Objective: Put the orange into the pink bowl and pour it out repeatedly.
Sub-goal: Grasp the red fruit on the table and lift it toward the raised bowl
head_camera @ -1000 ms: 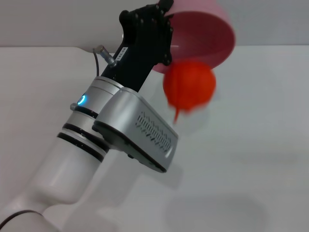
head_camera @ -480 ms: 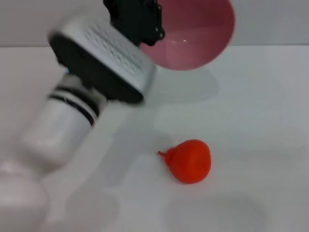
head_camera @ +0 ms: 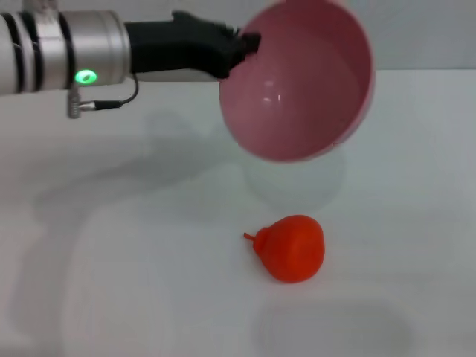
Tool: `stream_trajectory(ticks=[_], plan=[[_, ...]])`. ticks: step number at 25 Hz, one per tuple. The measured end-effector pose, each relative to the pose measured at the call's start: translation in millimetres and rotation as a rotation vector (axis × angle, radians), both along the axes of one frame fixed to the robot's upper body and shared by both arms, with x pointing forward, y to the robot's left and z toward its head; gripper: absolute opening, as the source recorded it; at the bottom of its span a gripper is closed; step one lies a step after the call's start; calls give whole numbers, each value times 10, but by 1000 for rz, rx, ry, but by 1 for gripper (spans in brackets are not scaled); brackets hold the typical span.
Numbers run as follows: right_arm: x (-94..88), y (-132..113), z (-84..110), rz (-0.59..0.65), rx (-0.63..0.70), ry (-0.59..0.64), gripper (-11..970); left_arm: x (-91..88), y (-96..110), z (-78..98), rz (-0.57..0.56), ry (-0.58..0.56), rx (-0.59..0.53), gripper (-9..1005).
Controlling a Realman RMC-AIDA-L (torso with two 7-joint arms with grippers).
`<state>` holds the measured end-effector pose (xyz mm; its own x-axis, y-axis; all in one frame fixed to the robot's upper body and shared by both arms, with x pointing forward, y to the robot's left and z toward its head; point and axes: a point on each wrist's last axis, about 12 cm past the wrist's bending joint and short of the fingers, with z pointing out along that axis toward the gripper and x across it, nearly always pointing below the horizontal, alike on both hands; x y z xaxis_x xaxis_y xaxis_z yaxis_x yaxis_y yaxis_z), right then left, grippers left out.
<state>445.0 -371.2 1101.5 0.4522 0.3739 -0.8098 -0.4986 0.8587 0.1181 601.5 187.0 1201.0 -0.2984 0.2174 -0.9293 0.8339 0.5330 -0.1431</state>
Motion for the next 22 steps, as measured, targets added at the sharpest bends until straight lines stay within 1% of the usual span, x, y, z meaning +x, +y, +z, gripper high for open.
stream_trajectory(ticks=[1, 3, 4, 6, 10, 13, 16, 19, 20, 21, 22], plan=[[64, 1, 21, 57, -15, 37, 495, 79, 126, 4, -65, 126, -48, 85], [227, 13, 59, 194, -60, 160, 495, 79, 126, 4, -65, 126, -48, 85], [285, 14, 79, 233, -73, 199, 495, 117, 263, 21, -84, 198, -65, 85], [459, 26, 126, 342, -139, 342, 495, 130, 351, 47, -63, 214, -62, 85], [741, 96, 199, 490, -296, 600, 494, 136, 486, 116, -13, 218, -65, 86], [920, 216, 253, 566, -421, 739, 494, 125, 517, 127, -6, 218, -64, 87], [1078, 384, 315, 618, -551, 831, 494, 129, 523, 121, 0, 219, -57, 87], [1194, 618, 354, 673, -688, 906, 495, 144, 538, 95, 22, 229, -34, 88], [1229, 706, 367, 689, -736, 923, 495, 152, 545, 83, 32, 235, -24, 88], [1273, 881, 366, 717, -825, 954, 495, 159, 551, 69, 42, 243, -8, 88], [1273, 881, 366, 717, -825, 954, 495, 165, 556, 57, 50, 250, 5, 88]])
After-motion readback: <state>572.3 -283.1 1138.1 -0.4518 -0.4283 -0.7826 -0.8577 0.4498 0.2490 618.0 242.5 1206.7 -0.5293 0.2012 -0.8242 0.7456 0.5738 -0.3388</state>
